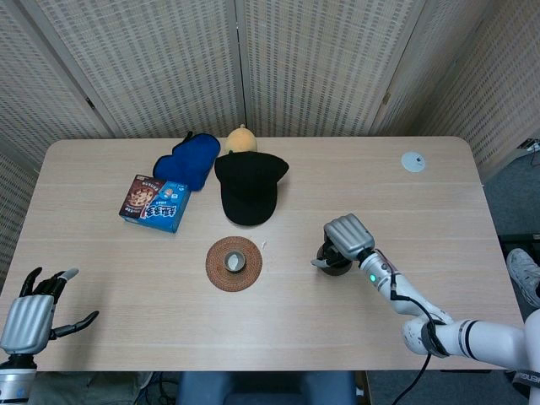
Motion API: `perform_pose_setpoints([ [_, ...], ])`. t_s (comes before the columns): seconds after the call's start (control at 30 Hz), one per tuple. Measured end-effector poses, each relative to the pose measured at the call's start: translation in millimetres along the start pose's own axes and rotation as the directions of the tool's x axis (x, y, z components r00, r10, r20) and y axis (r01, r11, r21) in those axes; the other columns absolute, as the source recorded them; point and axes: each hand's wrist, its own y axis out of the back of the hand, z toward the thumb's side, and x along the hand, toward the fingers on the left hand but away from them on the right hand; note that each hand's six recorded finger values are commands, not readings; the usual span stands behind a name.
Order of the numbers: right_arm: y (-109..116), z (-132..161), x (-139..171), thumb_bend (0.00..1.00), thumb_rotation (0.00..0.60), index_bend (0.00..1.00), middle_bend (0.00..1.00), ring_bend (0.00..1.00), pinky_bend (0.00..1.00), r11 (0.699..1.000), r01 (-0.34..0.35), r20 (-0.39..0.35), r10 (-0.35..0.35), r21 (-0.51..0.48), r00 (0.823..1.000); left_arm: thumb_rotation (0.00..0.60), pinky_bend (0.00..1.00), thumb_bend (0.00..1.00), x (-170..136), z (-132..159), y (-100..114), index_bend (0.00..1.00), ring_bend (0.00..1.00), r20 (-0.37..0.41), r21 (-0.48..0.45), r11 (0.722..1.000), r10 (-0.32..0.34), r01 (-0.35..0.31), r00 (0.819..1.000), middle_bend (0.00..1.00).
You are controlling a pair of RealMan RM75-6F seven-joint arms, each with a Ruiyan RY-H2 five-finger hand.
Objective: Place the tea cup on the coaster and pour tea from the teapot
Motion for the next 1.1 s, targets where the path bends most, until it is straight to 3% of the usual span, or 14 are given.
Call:
perform_pose_setpoints([
  [0.63, -23, -6, -1, 0.00, 0.277, 1.00, 1.00, 1.00, 0.58, 0.999, -0.014, 0.021, 0.013, 0.032, 1.000, 0.107, 0.05, 0.06, -1, 1, -3, 0.19, 0.29, 0.002, -0.005, 1.000, -0.008, 0.008, 1.000, 0.23],
  [0.73, -25, -6, -1, 0.00, 0.276, 1.00, 1.00, 0.99, 0.54, 0.999, -0.016, 0.023, 0.016, 0.031, 1.000, 0.110, 0.05, 0.06, -1, 1, -3, 0.19, 0.29, 0.002, -0.006, 1.000, -0.009, 0.009, 1.000, 0.23],
  [0.87, -29, -7, -1, 0.00, 0.275, 1.00, 1.00, 0.97, 0.41, 0.999, -0.024, 0.024, 0.023, 0.029, 0.999, 0.110, 0.05, 0.06, 0, 1, -3, 0.19, 0.29, 0.003, -0.006, 1.000, -0.009, 0.009, 1.000, 0.23],
  [1.1, -33, -6, -1, 0.00, 0.276, 1.00, 1.00, 0.95, 0.33, 0.999, -0.036, 0.022, 0.035, 0.022, 0.999, 0.112, 0.05, 0.06, 0, 0, -5, 0.19, 0.29, 0.000, -0.006, 1.000, -0.012, 0.012, 1.000, 0.23],
])
